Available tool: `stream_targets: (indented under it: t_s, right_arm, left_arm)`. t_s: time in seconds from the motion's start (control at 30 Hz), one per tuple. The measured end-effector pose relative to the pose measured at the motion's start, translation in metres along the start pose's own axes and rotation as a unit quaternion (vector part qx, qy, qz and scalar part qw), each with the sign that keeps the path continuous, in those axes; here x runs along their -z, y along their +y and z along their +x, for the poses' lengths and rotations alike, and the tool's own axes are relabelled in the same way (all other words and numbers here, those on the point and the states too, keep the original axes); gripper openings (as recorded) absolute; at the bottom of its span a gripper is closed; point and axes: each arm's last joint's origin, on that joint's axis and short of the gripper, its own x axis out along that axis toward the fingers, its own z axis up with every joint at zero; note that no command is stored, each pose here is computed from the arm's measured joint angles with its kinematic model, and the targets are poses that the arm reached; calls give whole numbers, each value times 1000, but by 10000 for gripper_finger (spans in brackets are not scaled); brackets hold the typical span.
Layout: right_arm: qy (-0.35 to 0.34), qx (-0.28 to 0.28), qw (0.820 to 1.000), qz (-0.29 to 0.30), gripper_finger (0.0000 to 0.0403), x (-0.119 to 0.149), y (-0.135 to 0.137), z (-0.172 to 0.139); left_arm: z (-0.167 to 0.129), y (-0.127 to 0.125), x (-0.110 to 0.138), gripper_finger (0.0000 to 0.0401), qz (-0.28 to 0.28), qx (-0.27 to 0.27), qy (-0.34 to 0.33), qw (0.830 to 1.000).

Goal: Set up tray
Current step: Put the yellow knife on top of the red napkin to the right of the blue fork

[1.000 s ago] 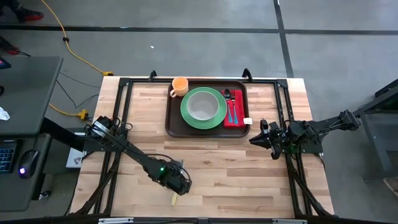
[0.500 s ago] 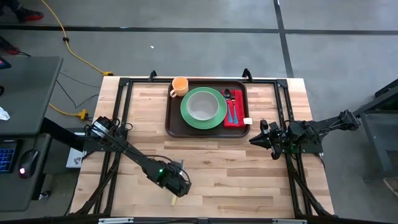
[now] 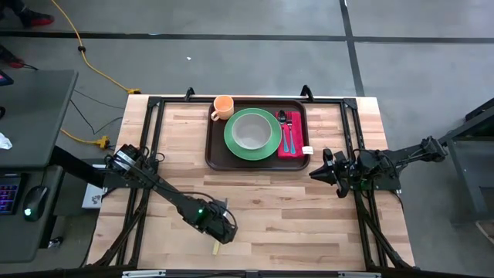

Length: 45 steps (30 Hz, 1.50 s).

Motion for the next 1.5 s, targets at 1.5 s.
stream_targets:
  t_s: [1.5]
  right_arm:
    - [-2, 3, 1000, -2, 32, 0, 0, 0]
  left_arm:
    - [20, 4, -28, 206, -93, -61, 28, 993]
